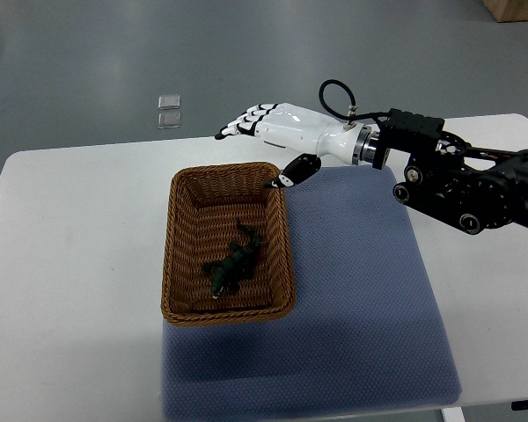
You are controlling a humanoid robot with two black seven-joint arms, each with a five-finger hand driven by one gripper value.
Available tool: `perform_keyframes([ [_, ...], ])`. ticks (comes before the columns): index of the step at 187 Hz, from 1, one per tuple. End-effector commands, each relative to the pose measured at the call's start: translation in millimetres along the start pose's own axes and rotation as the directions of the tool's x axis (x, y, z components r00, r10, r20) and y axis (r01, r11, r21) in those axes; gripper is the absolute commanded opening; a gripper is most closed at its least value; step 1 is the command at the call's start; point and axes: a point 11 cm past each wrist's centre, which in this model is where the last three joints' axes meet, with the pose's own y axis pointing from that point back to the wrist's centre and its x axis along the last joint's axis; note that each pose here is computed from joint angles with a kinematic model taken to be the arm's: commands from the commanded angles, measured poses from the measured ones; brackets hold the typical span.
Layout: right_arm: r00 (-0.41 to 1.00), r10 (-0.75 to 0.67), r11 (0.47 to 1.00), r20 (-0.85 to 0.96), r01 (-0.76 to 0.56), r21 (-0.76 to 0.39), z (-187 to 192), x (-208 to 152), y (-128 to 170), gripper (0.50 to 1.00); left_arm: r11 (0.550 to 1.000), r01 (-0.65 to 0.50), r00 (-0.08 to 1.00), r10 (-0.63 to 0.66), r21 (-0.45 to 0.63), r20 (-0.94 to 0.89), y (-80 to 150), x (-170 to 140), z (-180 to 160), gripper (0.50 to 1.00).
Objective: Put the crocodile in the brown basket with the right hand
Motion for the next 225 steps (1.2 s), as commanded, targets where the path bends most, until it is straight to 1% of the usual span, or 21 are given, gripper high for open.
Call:
perform_keyframes([
  [1, 0.972, 0.104, 0.988, 0.21, -0.077, -0.133, 30.2, 13.8, 14.4, 0.885, 1.0, 0.0, 1.0, 0.0, 0.001, 0.0, 0.0, 0.0, -0.3, 1.0],
  [14, 0.926, 0.196, 0.963, 0.323, -0.12, -0.239, 53.4, 23.4, 26.2, 0.885, 1.0, 0.0, 1.0, 0.0, 0.001, 0.0, 0.0, 0.0, -0.3, 1.0],
  [29, 0.854, 0.287, 0.93, 0.434, -0.139, -0.341, 75.4, 21.6, 40.8, 0.885, 1.0, 0.0, 1.0, 0.0, 0.001, 0.0, 0.0, 0.0, -0.3, 1.0],
  [57, 0.717, 0.409, 0.882, 0.565, -0.15, -0.448, 97.8, 11.3, 62.0, 0.885, 1.0, 0.0, 1.0, 0.0, 0.001, 0.0, 0.0, 0.0, -0.3, 1.0],
  [68, 0.633, 0.477, 0.851, 0.61, -0.157, -0.501, 108.4, 7.1, 73.0, 0.885, 1.0, 0.0, 1.0, 0.0, 0.001, 0.0, 0.0, 0.0, -0.3, 1.0],
  [72, 0.618, 0.486, 0.847, 0.618, -0.157, -0.508, 110.0, 6.7, 74.8, 0.885, 1.0, 0.0, 1.0, 0.0, 0.001, 0.0, 0.0, 0.0, -0.3, 1.0],
  [91, 0.463, 0.565, 0.807, 0.683, -0.138, -0.574, 122.8, -0.9, 89.7, 0.887, 1.0, 0.0, 1.0, 0.0, -0.001, 0.0, 0.0, 0.0, 0.6, 1.0],
  [109, 0.357, 0.611, 0.781, 0.707, -0.124, -0.612, 129.2, -8.9, 100.2, 0.887, 1.0, 0.0, 1.0, 0.0, 0.001, 0.0, 0.0, 0.0, -0.3, 1.0],
  [127, 0.28, 0.651, 0.753, 0.705, -0.123, -0.646, 135.2, -15.2, 112.3, 0.889, 1.0, 0.0, 1.0, 0.0, 0.001, 0.0, 0.0, 0.0, -0.3, 1.0],
  [161, 0.13, 0.684, 0.729, 0.718, -0.109, -0.676, 141.8, -26.8, 130.5, 0.893, 1.0, 0.0, 1.0, 0.0, 0.001, 0.0, 0.0, 0.0, -0.3, 1.0],
  [184, 0.061, 0.708, 0.705, 0.704, -0.123, -0.699, 146.6, -31.4, 145.6, 0.893, 1.0, 0.0, 1.0, 0.0, 0.001, 0.0, 0.0, 0.0, -0.3, 1.0],
  [201, 0.036, 0.715, 0.696, 0.698, -0.123, -0.707, 147.0, -36.7, 149.0, 0.893, 1.0, 0.0, 1.0, 0.0, 0.001, 0.0, 0.0, 0.0, -0.3, 1.0],
  [209, 0.016, 0.719, 0.691, 0.695, -0.123, -0.712, 146.7, -41.0, 149.8, 0.897, 1.0, 0.0, 1.0, 0.0, 0.001, 0.0, 0.0, 0.0, -0.3, 1.0],
  [213, -0.006, 0.722, 0.686, 0.692, -0.129, -0.716, 146.3, -44.0, 150.1, 0.923, 1.0, 0.0, 1.0, 0.0, -0.001, 0.0, 0.0, 0.0, 0.6, 1.0],
  [215, -0.014, 0.724, 0.682, 0.689, -0.129, -0.72, 146.4, -45.6, 151.0, 0.928, 1.0, 0.0, 1.0, 0.0, 0.001, 0.0, 0.0, 0.0, -0.3, 1.0],
  [225, -0.06, 0.731, 0.668, 0.68, -0.141, -0.731, 146.8, -49.2, 153.9, 0.928, 1.0, 0.0, 1.0, 0.0, 0.001, 0.0, 0.0, 0.0, -0.3, 1.0],
])
